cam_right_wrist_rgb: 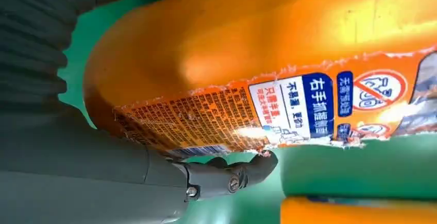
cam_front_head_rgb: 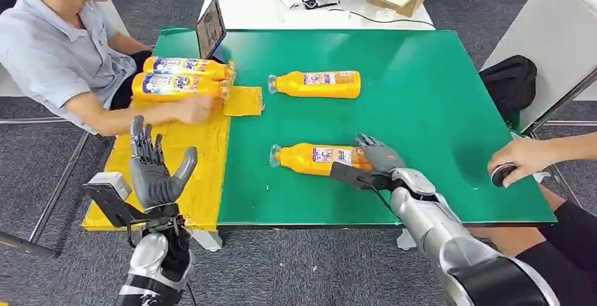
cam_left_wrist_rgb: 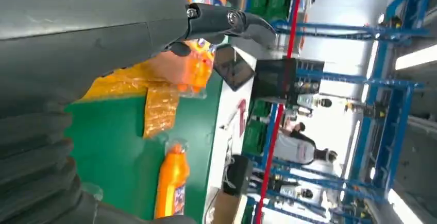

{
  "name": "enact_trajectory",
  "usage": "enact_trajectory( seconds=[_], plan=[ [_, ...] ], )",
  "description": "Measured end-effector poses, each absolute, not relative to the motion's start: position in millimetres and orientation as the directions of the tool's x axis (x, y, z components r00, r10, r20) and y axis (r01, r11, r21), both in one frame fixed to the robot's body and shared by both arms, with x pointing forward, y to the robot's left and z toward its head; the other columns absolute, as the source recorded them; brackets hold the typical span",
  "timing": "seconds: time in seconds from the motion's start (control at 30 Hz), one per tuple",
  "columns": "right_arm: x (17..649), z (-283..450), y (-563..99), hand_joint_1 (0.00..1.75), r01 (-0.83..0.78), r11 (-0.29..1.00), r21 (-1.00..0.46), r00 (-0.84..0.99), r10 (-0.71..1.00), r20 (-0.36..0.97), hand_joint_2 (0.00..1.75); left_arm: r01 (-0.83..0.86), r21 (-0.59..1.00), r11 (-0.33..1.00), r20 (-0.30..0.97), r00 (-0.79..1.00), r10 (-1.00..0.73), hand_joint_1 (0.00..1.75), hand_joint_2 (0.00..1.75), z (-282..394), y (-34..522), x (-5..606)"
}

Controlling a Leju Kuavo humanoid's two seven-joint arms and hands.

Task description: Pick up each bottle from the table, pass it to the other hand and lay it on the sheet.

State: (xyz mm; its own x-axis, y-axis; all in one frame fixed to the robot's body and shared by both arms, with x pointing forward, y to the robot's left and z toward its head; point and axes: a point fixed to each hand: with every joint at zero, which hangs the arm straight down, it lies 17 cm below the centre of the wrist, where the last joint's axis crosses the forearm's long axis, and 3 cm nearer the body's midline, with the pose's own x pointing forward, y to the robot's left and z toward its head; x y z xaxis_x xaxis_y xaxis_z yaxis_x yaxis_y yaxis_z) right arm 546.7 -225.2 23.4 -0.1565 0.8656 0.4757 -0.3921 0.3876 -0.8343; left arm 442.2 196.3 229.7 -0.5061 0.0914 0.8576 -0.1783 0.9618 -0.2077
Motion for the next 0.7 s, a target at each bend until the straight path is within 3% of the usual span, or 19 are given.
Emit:
enact_trajectory(
  seconds=[0.47, 0.7],
  plan=[
    [543.5, 25.3, -203.2, 1.75, -0.483, 0.371, -0.793, -0.201, 0.834, 0.513, 1.75, -0.136, -0.214, 0.967, 0.870, -0.477, 0.126, 0.00, 1.75, 222.3, 192.6, 447.9],
    [541.0, 43.1, -180.6, 1.75, -0.398, 0.470, -0.788, -0.282, 0.755, 0.592, 1.75, -0.096, -0.231, 0.968, 0.874, -0.458, 0.163, 0.00, 1.75, 218.1, 188.0, 448.1]
  ],
)
